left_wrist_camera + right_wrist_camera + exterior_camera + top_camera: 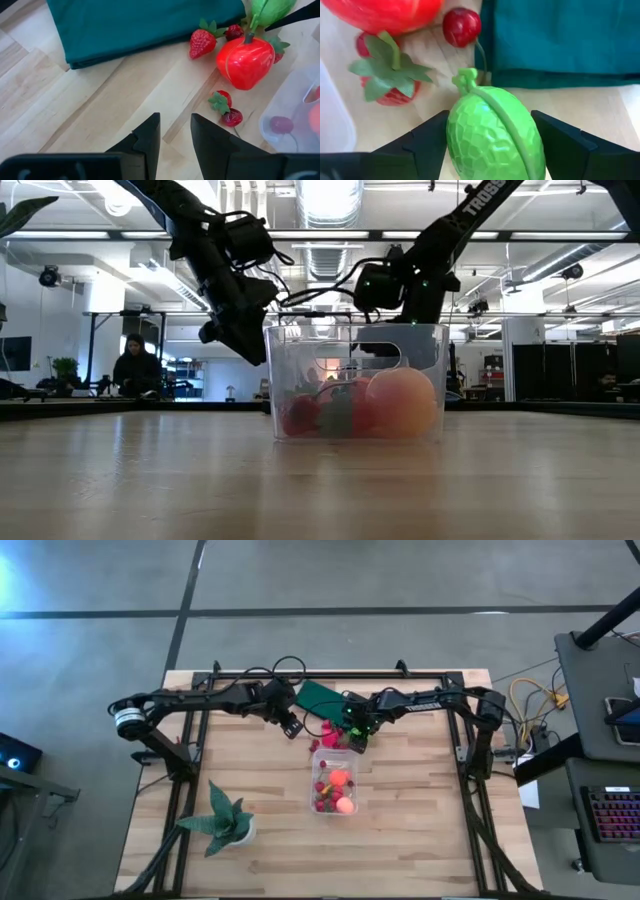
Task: Pick and placing Produce into tupperware
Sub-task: Put the green melon into the transparent bin
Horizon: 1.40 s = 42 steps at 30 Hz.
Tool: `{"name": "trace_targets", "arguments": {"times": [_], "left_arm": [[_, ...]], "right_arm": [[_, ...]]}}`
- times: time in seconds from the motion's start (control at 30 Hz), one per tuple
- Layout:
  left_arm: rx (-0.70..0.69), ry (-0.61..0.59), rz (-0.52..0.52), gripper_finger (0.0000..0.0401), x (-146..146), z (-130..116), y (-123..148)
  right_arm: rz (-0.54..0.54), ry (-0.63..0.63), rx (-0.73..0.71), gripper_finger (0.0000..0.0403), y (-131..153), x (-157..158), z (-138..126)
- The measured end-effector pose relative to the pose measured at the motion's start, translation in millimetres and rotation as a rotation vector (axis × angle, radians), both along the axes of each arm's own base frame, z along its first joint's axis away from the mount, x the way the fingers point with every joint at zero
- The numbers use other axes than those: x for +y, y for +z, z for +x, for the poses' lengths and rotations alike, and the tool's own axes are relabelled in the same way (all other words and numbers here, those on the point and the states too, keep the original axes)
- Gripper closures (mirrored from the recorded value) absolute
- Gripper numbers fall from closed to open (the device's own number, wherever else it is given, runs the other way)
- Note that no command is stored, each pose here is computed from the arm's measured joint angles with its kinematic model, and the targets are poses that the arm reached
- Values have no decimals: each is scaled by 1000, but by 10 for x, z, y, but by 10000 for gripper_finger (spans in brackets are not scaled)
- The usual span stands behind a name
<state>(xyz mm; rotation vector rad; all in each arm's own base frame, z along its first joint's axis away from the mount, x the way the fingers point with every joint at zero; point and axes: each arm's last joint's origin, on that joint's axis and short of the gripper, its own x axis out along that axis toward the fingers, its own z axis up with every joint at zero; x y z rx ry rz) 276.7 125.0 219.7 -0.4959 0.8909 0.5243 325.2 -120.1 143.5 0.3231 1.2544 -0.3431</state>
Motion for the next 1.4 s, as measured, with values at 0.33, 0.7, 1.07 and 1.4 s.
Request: {"name": "trace_targets", "arguments": {"times": [0.33, 0.7, 1.07, 1.4], "left_arm": [[-8, 16, -19, 307, -3, 2, 1], [-13, 10, -27, 307, -6, 4, 5], [-18, -11, -35, 307, -11, 5, 8], [31, -129, 11, 307, -37, -31, 13]], "right_arm": [[10, -29, 6, 160, -15, 4, -16], [40, -162, -32, 164, 195, 21, -85], [67, -198, -344, 163, 1116, 247, -21], [244, -112, -336, 161, 1135, 981, 348]]}}
